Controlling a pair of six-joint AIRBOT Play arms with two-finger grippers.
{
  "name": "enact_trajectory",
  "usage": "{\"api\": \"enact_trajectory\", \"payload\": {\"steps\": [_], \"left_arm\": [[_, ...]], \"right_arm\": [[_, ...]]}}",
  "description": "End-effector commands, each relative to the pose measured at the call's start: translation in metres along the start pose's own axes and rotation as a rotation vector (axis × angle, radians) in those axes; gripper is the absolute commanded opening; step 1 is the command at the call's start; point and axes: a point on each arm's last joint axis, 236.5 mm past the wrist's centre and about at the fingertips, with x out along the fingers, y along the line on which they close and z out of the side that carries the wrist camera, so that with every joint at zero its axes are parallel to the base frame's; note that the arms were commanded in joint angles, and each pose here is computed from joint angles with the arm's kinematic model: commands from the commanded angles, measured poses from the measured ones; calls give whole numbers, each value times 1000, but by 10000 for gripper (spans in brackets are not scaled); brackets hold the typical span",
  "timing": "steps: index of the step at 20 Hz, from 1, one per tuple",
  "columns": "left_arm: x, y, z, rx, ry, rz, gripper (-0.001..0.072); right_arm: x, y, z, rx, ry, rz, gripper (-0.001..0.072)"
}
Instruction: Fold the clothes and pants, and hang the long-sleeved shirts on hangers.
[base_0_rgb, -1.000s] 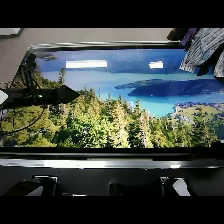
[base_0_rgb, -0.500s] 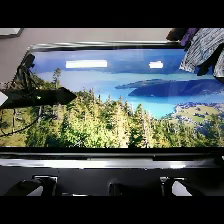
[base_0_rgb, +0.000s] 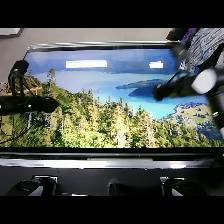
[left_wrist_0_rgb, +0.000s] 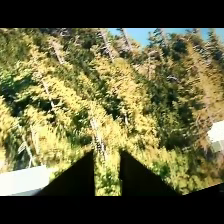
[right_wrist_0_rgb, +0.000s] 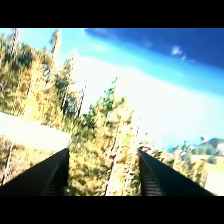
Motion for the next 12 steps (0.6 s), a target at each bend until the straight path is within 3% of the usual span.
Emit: {"api": "enact_trajectory", "payload": {"steps": [1,2,3,12], "left_arm": [[9,34,-26,-13,60,94,33],[12,41,-32,-30,70,104,33],[14,48,-37,-47,79,115,33],[9,72,-38,-110,72,154,35]], "right_arm": [[37,38,-67,-33,160,46,157],[41,41,-76,-40,186,49,50],[43,41,-81,-36,199,51,38],[42,40,-88,-37,231,48,38]]}}
